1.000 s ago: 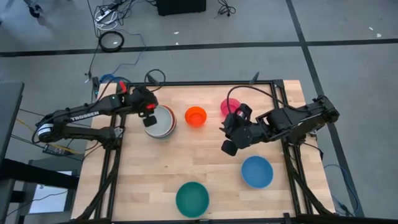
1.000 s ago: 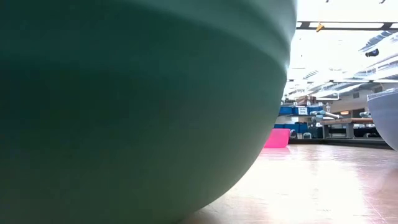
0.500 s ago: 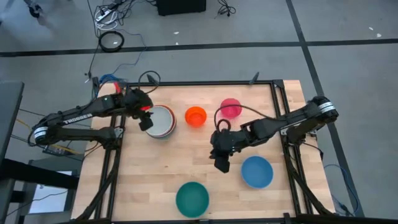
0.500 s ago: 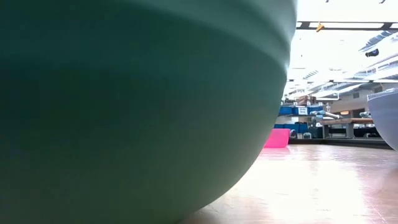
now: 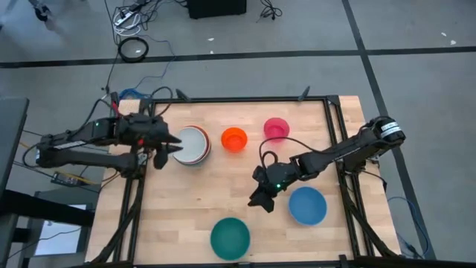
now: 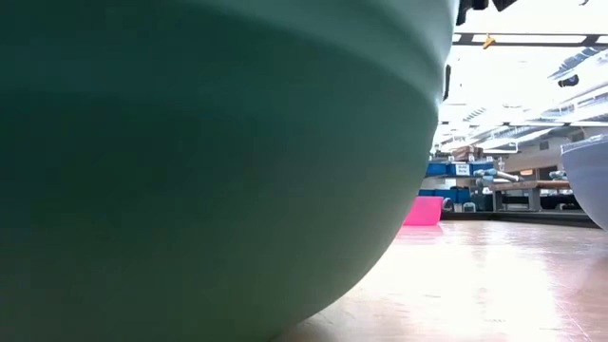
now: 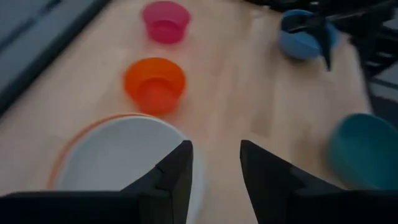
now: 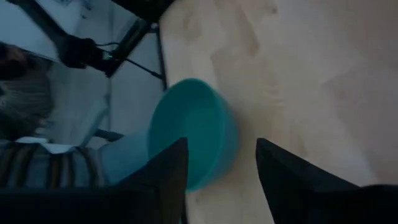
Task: Nest bowls inside each other
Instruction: Stack the green bowl on top of the white bowl
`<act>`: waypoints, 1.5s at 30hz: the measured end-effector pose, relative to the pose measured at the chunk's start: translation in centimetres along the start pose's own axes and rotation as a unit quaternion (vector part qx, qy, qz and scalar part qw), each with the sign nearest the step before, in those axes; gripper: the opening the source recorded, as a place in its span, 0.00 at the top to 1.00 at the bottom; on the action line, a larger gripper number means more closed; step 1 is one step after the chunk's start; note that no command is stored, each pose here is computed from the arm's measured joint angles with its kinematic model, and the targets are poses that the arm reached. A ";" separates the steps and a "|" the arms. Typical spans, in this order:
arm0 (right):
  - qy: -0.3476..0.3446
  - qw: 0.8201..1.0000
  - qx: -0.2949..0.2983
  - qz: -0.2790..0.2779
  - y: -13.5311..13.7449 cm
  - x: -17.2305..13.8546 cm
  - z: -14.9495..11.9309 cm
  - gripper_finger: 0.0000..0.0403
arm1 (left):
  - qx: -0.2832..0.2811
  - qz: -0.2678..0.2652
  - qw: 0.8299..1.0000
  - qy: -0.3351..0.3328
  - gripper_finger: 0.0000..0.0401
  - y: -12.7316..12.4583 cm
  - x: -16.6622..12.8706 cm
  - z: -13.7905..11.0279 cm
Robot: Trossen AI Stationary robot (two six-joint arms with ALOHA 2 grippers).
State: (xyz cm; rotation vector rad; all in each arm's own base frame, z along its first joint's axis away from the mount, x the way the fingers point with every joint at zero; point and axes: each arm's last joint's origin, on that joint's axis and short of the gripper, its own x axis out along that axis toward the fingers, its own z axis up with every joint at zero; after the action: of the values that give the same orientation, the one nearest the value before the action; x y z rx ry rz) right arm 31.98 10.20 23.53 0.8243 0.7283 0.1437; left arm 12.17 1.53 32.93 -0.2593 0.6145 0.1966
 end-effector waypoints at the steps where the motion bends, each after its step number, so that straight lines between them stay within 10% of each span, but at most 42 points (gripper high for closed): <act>1: 0.000 1.000 0.005 0.006 -0.1 0.1 -0.4 0.54 | -0.005 -0.010 1.000 0.002 0.64 -0.3 0.0 -0.1; 20: 0.027 0.994 0.027 0.103 -1.5 7.9 -4.1 0.55 | -0.060 -0.174 0.983 -0.023 0.64 -4.7 0.1 0.2; 45: 0.053 0.998 -0.010 0.028 -3.0 8.3 -5.0 0.56 | -0.048 -0.181 0.982 -0.018 0.64 -6.0 0.0 -0.3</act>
State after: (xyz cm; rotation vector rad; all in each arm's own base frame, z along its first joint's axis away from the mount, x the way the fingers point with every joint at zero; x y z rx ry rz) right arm 34.54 14.46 14.61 0.8233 0.8034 0.2460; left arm 13.51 -4.26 33.76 -0.4553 0.5128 -0.1199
